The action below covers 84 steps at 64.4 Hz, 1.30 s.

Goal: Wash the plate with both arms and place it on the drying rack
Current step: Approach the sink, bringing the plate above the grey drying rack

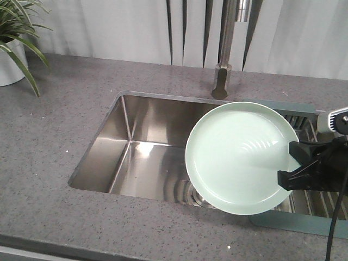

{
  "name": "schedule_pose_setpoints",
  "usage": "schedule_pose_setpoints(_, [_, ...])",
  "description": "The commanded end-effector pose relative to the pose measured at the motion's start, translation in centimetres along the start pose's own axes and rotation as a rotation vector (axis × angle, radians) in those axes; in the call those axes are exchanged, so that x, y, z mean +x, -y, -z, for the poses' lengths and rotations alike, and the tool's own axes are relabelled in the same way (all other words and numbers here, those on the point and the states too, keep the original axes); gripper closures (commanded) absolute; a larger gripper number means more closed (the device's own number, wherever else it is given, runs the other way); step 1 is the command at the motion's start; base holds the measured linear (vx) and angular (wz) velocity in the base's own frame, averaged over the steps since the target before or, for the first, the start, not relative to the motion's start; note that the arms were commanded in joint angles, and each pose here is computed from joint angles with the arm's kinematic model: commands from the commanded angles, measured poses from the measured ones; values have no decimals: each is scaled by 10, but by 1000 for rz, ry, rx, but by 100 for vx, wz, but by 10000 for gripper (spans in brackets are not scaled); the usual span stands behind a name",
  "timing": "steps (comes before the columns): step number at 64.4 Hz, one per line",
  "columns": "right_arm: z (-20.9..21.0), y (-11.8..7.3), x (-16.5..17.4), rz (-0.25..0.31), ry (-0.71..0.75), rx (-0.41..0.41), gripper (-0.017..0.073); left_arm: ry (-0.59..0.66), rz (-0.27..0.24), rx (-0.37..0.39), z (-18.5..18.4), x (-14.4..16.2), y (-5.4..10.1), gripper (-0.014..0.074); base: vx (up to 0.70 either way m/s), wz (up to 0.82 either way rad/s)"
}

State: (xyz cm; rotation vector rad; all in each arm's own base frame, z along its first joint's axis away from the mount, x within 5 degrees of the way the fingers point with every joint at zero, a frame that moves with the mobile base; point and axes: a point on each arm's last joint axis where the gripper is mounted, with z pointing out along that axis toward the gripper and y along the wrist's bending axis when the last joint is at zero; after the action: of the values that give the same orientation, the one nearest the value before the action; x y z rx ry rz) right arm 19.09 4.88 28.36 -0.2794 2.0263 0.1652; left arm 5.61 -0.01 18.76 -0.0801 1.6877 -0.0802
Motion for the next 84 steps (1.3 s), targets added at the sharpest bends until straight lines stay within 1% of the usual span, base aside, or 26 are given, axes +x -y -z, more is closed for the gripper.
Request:
schedule_pose_setpoints(1, [6, 2, -17, 4, 114, 16, 564, 66, 0, 18, 0, -2, 1, 590, 4, -20])
schedule_pose_setpoints(48, [6, 2, -17, 4, 114, 16, 564, 66, 0, 18, 0, -2, 1, 590, 4, -18])
schedule_pose_setpoints(84, [6, 2, -17, 4, 114, 16, 564, 66, 0, 18, 0, -2, 1, 590, 2, -7])
